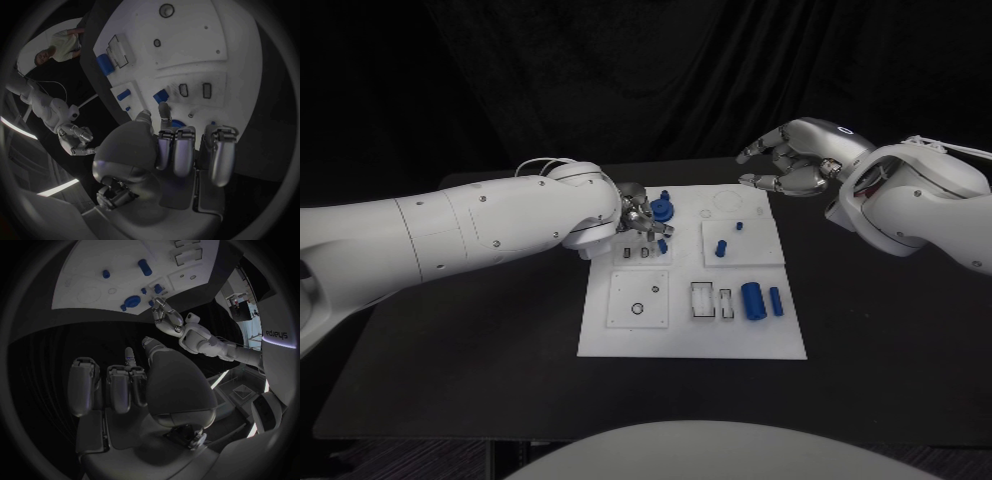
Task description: Assemble the parts on the task board
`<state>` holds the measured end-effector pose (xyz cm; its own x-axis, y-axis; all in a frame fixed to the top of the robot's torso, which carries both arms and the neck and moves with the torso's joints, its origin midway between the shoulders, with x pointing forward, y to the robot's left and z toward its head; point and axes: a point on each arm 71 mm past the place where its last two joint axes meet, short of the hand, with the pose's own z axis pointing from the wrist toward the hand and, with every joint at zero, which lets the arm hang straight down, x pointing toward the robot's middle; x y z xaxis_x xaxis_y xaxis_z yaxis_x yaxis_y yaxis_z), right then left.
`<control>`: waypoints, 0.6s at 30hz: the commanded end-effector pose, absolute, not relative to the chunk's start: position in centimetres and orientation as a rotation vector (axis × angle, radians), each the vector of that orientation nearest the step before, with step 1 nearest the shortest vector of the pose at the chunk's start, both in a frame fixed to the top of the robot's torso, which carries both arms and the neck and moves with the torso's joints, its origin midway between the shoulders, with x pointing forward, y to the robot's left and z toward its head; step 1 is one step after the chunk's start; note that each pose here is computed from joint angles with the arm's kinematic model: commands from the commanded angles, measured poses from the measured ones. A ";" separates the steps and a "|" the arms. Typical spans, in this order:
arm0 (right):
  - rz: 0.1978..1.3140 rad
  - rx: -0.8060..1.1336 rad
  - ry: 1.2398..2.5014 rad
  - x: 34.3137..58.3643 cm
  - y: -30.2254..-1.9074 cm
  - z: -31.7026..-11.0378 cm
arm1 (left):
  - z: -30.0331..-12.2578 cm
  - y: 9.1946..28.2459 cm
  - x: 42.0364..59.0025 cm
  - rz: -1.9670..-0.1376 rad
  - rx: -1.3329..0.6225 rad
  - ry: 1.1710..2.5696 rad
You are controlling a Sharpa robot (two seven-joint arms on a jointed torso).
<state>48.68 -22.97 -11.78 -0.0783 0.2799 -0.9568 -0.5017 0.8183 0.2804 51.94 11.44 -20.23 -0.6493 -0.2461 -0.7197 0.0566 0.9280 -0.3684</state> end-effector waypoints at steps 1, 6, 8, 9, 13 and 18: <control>0.636 -0.168 1.525 48.8 -23.1 -11.9 | -20.3 11.2 51.9 -0.461 -0.111 2.244; 0.636 -0.168 1.526 48.8 -23.0 -12.0 | -20.3 11.2 52.0 -0.461 -0.106 2.248; 0.636 -0.168 1.526 48.8 -23.0 -12.0 | -20.3 11.2 52.0 -0.461 -0.104 2.251; 0.636 -0.168 1.526 48.8 -23.0 -12.0 | -20.4 11.2 52.0 -0.461 -0.102 2.254; 0.636 -0.168 1.526 48.8 -23.0 -12.0 | -20.4 11.0 52.0 -0.464 -0.094 2.258; 0.636 -0.169 1.527 48.8 -23.0 -12.1 | -20.5 10.7 52.1 -0.465 -0.093 2.258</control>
<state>48.79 -22.87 -11.93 -0.0807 0.2785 -0.9570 -0.5006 0.8189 0.2805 52.16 10.92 -20.40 -0.6599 -0.2305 -0.7151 0.0649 0.9308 -0.3598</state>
